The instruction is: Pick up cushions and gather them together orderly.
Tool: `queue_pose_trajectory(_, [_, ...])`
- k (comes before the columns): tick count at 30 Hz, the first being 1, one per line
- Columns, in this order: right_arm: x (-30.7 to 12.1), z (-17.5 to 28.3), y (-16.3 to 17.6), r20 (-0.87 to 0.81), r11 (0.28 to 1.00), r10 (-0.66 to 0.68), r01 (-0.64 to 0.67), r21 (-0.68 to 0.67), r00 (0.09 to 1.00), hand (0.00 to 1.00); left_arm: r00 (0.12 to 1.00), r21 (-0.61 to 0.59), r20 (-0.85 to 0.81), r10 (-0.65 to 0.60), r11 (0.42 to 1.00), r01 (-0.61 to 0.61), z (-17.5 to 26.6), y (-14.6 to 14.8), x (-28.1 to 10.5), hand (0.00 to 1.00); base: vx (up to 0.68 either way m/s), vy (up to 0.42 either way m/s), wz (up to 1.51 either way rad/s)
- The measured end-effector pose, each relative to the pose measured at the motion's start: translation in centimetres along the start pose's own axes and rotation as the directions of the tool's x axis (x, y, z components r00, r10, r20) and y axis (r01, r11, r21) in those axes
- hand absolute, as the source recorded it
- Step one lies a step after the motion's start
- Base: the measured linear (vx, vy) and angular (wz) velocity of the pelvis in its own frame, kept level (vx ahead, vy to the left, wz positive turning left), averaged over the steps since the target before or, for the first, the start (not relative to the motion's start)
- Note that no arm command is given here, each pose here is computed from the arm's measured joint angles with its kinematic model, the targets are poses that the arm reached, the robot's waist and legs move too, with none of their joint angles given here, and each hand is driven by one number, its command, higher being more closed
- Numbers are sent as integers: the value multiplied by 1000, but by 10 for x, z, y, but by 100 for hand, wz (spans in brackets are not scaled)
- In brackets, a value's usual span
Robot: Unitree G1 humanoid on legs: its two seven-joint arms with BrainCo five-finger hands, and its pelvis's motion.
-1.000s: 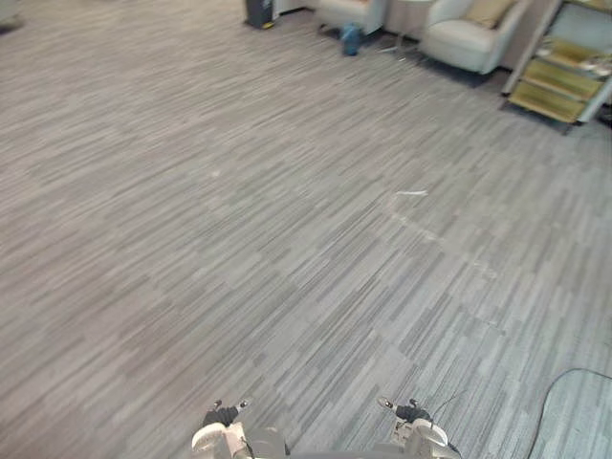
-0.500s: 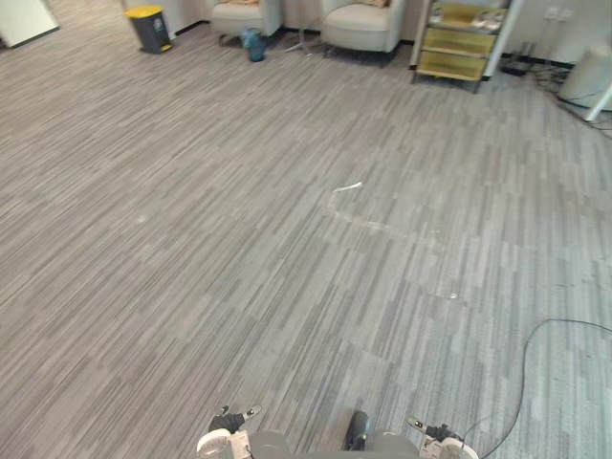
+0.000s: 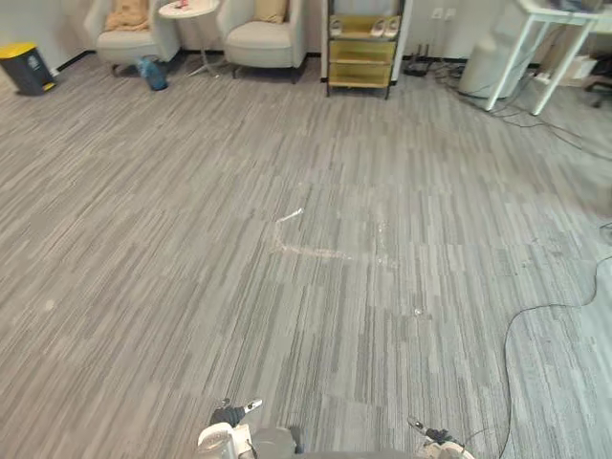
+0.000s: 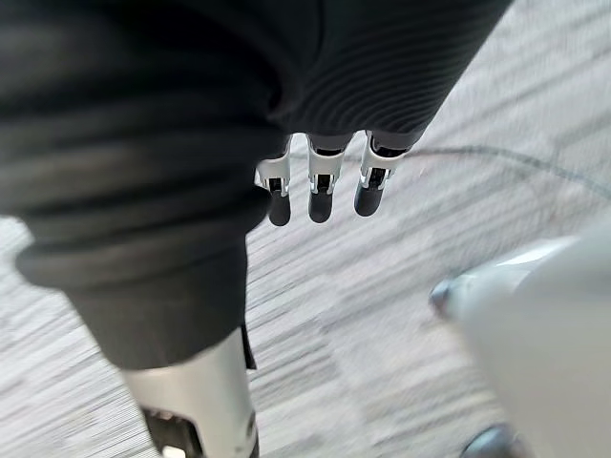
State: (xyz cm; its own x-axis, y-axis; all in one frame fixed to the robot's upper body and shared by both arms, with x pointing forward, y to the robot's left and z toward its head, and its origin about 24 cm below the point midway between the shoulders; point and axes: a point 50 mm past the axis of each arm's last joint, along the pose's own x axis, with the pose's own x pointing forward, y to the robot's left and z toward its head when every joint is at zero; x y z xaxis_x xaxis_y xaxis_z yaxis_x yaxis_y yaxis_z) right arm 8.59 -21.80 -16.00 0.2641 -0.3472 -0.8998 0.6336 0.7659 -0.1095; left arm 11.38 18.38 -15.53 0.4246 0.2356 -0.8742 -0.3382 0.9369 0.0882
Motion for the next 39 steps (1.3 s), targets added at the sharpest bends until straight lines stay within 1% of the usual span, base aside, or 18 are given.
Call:
queue_pose_trajectory(5, [1,5,4,10,1000,18,-18,4,1000,0,1000,28,-29,11,1000,-10,-4,6,1,0,387,-40,3])
queue_pose_trajectory(8, [2,4,7,-3,1000,28,-28,8,1000,0,998,35,-41,38,999,-37,-8,18,2,0,467,-213,14])
queue_pose_trajectory(10, [4,11,-4,8,1000,-1,1,23,1000,0,998,17,-59,29,999,-28,-12,13,1,0,500,-281,23])
queue_pose_trajectory(14, [4,14,-9,25,1000,-17,17,21,1000,0,999,-105,-49,12,994,-17,-12,-1,-2,0,449,-243,23])
queue_pose_trajectory(17, [2,8,-1,15,1000,10,-10,-12,1000,0,1000,-89,-2,19,996,-19,-3,5,-2,0,400,-161,-7])
queue_pose_trajectory(20, [2,15,9,30,1000,24,-24,9,999,0,999,-92,37,15,996,-12,7,3,-1,0,486,-117,-34])
queue_pose_trajectory(22, [2,19,9,38,999,18,-19,41,999,0,999,-81,48,6,997,-2,10,0,0,0,421,47,-31])
queue_pose_trajectory(25, [3,22,10,45,999,19,-21,40,999,0,998,-62,55,-4,998,7,13,-2,0,0,577,165,-50])
queue_pose_trajectory(27, [1,17,16,30,999,37,-38,31,999,0,998,-33,69,-3,999,5,19,0,2,0,515,162,-34])
queue_pose_trajectory(34, [-1,9,13,37,998,58,-57,-37,998,0,1000,-13,13,-6,1000,6,5,0,1,0,493,158,-17])
queue_pose_trajectory(37, [0,8,11,33,998,56,-55,-36,998,0,1000,0,-18,2,1000,-2,-1,4,1,0,416,-2,28])
queue_pose_trajectory(39, [1,7,6,19,999,38,-38,-7,999,0,1000,12,-23,5,1000,-5,-2,6,2,0,483,-139,52])
